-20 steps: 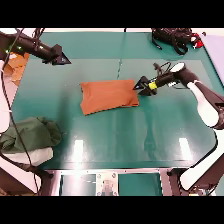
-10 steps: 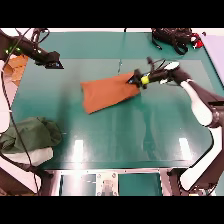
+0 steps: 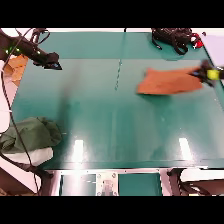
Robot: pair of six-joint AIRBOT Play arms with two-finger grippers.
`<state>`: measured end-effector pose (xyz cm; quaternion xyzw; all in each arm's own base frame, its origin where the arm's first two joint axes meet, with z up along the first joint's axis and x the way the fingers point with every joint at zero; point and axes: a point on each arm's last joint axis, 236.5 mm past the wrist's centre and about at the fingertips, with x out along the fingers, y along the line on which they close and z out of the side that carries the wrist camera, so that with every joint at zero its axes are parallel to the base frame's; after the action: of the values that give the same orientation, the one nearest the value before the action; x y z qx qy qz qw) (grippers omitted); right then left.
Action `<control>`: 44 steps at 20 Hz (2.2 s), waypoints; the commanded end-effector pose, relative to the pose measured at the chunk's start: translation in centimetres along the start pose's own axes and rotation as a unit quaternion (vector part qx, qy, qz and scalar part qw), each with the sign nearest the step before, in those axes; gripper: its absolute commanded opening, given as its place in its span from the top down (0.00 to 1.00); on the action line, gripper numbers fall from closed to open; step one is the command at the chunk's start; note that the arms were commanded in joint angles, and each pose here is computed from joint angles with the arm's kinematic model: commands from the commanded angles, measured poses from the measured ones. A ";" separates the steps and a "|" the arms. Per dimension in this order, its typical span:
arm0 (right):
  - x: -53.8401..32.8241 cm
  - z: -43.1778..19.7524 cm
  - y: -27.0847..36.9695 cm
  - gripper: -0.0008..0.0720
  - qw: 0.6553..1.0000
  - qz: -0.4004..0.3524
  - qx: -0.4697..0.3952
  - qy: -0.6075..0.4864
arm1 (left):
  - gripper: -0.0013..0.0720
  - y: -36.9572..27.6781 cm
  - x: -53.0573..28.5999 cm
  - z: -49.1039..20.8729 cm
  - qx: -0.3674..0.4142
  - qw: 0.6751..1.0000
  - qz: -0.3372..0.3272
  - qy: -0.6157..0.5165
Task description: Fold the shirts.
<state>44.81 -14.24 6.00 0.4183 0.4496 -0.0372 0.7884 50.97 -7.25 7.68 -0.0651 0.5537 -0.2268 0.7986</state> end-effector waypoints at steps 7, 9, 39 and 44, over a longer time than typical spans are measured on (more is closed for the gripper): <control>-16.7 -8.7 -28.8 0.97 0.911 -0.152 0.317 -0.216 | 0.94 -0.2 0.0 0.1 -0.002 1.000 -0.003 -0.002; -16.7 -11.9 -31.4 0.97 0.887 -0.164 0.364 -0.230 | 0.94 -0.2 0.0 0.1 -0.002 1.000 -0.004 -0.002; 1.3 -24.0 4.0 0.97 0.972 -0.085 -0.156 0.157 | 0.95 -7.4 -1.6 -20.2 -0.060 0.994 -0.024 0.090; 3.0 -27.1 7.6 0.96 0.959 -0.054 -0.225 0.161 | 0.94 -7.0 -1.6 -22.5 -0.060 0.994 -0.006 0.089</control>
<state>31.54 7.39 1.89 0.2297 0.5964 0.0580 0.7669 29.10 -9.87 3.90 -0.0990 0.6362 -0.2134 0.7348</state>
